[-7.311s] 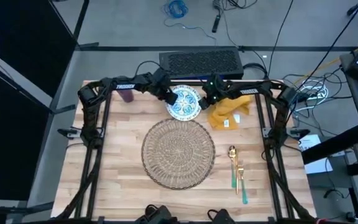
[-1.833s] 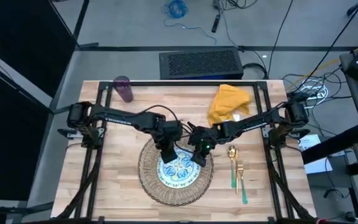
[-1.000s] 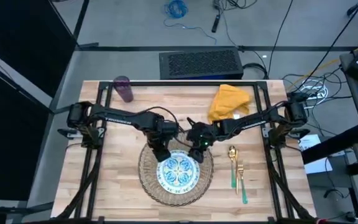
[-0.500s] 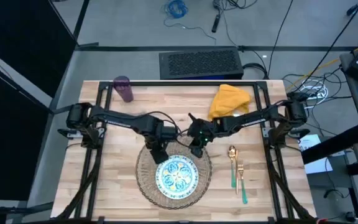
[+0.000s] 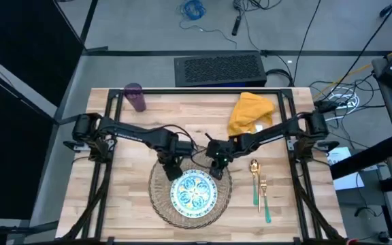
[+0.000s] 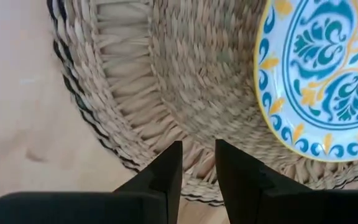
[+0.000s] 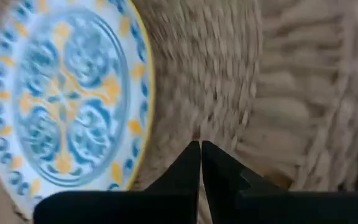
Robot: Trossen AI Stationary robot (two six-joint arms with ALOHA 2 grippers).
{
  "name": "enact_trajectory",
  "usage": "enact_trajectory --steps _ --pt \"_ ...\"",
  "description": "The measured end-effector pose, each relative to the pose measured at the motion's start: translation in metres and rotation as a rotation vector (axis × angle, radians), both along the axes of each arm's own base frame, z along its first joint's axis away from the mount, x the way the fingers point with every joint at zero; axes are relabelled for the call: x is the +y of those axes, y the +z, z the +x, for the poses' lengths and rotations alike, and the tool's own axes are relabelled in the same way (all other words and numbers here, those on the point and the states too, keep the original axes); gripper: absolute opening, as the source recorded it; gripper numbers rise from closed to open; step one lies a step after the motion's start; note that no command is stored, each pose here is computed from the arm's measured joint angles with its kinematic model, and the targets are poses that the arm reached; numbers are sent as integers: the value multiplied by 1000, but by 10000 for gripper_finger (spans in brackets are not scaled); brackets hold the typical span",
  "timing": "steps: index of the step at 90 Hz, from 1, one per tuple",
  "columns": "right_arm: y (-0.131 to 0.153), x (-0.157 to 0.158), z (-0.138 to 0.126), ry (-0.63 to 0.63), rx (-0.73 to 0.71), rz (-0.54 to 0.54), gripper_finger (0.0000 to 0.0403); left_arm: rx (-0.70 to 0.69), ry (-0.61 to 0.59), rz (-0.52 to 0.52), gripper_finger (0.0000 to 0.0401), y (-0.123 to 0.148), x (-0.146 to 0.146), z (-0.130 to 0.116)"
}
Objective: Set table place
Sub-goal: Put the white patterned plate on the tablemat
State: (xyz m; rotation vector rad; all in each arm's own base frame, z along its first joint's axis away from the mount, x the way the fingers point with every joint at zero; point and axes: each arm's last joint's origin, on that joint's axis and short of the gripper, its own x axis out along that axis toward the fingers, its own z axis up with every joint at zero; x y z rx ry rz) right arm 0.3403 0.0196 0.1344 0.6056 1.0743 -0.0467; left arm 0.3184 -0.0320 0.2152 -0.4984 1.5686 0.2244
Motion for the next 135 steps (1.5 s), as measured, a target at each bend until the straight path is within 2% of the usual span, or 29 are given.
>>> enact_trajectory --steps 14,34,50,70,77,83,96,122,135 --pt "-8 -14 2 -42 19 -8 0 -2 -26 2 77 0 6 0" --pt "-9 -50 -2 -108 54 -37 0 2 -22 7 77 0 23 0" --pt "-11 -81 -11 -173 98 -102 0 29 -15 8 77 0 32 -3" --pt "5 -108 -28 -210 121 -179 0 33 -13 43 77 0 34 -4" --pt "22 -98 -40 -196 167 -223 0 19 -33 93 77 0 36 -3" --pt "45 -81 -44 -176 124 -254 0 2 -37 131 77 0 37 -1" --pt "75 -48 -57 -171 82 -237 0 -88 -25 164 77 0 40 8" --pt "64 23 -63 -91 144 -191 0 -317 17 181 77 -3 43 32" --pt "62 46 -66 -101 145 -186 0 -304 50 214 77 -24 48 39"
